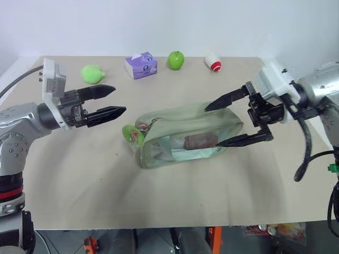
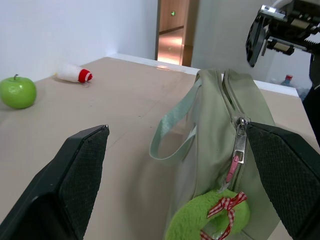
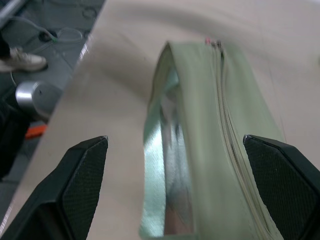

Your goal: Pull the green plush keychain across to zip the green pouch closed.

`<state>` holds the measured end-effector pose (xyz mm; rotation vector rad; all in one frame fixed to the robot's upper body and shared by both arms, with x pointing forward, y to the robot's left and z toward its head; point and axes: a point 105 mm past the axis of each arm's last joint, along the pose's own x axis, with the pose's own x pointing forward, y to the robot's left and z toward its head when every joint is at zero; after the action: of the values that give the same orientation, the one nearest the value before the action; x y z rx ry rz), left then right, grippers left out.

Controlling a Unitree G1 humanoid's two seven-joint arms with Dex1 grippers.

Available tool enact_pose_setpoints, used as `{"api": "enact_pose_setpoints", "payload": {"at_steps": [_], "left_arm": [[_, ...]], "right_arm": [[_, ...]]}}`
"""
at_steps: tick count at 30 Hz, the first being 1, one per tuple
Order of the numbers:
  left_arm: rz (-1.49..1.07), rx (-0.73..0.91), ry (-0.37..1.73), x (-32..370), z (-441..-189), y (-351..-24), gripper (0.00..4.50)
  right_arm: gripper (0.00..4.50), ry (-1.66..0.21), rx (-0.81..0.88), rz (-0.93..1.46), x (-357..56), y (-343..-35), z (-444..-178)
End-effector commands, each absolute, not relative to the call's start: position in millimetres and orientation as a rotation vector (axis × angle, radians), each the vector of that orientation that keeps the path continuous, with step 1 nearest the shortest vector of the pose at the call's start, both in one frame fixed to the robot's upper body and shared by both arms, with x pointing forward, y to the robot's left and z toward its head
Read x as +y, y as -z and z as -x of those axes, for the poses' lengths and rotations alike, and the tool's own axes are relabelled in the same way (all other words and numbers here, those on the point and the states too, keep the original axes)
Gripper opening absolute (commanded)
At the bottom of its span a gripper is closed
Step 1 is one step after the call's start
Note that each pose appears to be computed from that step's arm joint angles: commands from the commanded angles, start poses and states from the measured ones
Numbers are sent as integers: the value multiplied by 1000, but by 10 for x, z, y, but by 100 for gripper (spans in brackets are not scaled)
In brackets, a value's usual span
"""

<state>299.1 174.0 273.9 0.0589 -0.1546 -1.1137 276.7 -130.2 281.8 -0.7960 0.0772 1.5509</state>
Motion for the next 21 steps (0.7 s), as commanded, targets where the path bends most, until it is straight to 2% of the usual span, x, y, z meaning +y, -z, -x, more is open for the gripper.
{"api": "enact_pose_setpoints", "payload": {"at_steps": [1, 6, 9, 10, 16, 18, 19, 21], "left_arm": [[-72, -205, 1089, 1785, -2924, -2802, 448], [-59, -218, 1054, 1840, -2918, -2799, 448], [-54, -223, 1034, 1873, -2912, -2795, 450], [-54, -225, 1027, 1882, -2909, -2793, 450], [-40, -231, 991, 1938, -2901, -2769, 450], [-35, -232, 986, 1941, -2899, -2760, 450], [-34, -233, 985, 1939, -2896, -2754, 450], [-30, -233, 982, 1936, -2898, -2746, 450]], "right_arm": [[450, -1588, 75, 857, -1270, -2807, -2794], [450, -1605, 88, 878, -1239, -2737, -2859], [360, -1587, 86, 903, -1219, -2676, -2952], [344, -1577, 79, 914, -1215, -2664, -2983], [123, -1576, 105, 903, -1244, -2597, -3038], [73, -1572, 119, 907, -1259, -2560, -3046], [8, -1569, 126, 912, -1271, -2539, -3050], [3, -1557, 139, 920, -1290, -2504, -3065]]}}
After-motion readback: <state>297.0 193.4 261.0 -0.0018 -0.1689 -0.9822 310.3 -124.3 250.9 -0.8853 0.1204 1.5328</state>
